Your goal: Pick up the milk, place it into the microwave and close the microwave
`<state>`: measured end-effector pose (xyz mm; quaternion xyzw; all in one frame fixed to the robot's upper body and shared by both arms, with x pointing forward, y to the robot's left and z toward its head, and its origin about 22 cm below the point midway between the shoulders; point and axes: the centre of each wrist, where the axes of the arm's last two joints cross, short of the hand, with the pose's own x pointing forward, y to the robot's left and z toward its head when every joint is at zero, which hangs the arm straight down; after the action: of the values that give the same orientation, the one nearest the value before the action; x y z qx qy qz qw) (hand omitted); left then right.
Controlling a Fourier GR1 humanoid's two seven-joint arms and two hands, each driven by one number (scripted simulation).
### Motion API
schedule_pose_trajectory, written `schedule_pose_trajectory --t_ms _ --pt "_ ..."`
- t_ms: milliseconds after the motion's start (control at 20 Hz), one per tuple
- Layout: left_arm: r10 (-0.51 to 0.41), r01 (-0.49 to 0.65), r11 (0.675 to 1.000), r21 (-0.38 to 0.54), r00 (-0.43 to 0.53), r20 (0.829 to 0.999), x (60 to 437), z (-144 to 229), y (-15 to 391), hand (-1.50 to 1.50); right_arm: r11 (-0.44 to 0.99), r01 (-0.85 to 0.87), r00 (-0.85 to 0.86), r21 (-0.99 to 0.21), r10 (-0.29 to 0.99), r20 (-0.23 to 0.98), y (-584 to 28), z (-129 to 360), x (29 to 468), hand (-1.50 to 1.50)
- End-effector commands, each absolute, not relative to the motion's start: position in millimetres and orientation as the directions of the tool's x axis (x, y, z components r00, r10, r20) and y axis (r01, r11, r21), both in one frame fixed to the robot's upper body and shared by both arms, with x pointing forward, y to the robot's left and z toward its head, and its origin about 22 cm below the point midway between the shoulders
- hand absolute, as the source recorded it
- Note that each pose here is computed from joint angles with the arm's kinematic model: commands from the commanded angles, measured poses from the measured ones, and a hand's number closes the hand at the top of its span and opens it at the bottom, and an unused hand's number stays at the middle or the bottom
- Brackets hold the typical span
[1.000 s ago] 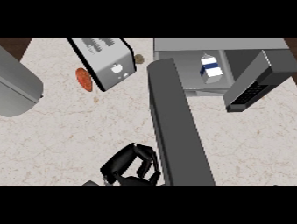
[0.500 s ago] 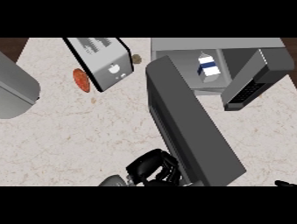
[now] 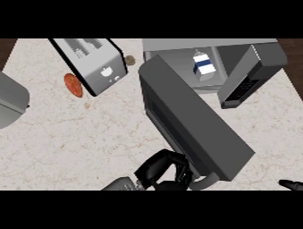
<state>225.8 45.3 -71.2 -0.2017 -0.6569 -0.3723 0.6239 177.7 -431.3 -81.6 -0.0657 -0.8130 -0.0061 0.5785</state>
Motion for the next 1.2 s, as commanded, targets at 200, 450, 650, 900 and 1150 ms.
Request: schedule_pose_trajectory --t_ms 200,450,650,900,1150 --pt "-0.132 0.707 0.670 0.224 -0.184 0.974 239 -37 11 1.50 0.999 -0.041 -0.416 -0.003 -0.015 0.909 -420 -61 200 -1.50" --pt "-0.124 0.673 0.706 0.223 -0.192 0.973 249 -29 6 1.50 0.996 -0.084 -0.426 -0.017 -0.020 0.905 -409 -49 219 -1.50" --pt "-0.111 0.610 0.744 0.273 -0.291 0.950 275 -1 -2 1.50 0.989 -0.139 -0.430 -0.048 -0.017 0.903 -412 -34 226 -1.50" --pt "-0.106 0.574 0.768 0.284 -0.323 0.940 294 21 -10 1.50 0.983 -0.169 -0.453 -0.068 -0.016 0.891 -411 -15 242 -1.50" --pt "-0.123 0.526 0.799 0.292 -0.332 0.935 310 35 -13 1.50 0.976 -0.208 -0.487 -0.062 -0.049 0.872 -405 2 258 -1.50"
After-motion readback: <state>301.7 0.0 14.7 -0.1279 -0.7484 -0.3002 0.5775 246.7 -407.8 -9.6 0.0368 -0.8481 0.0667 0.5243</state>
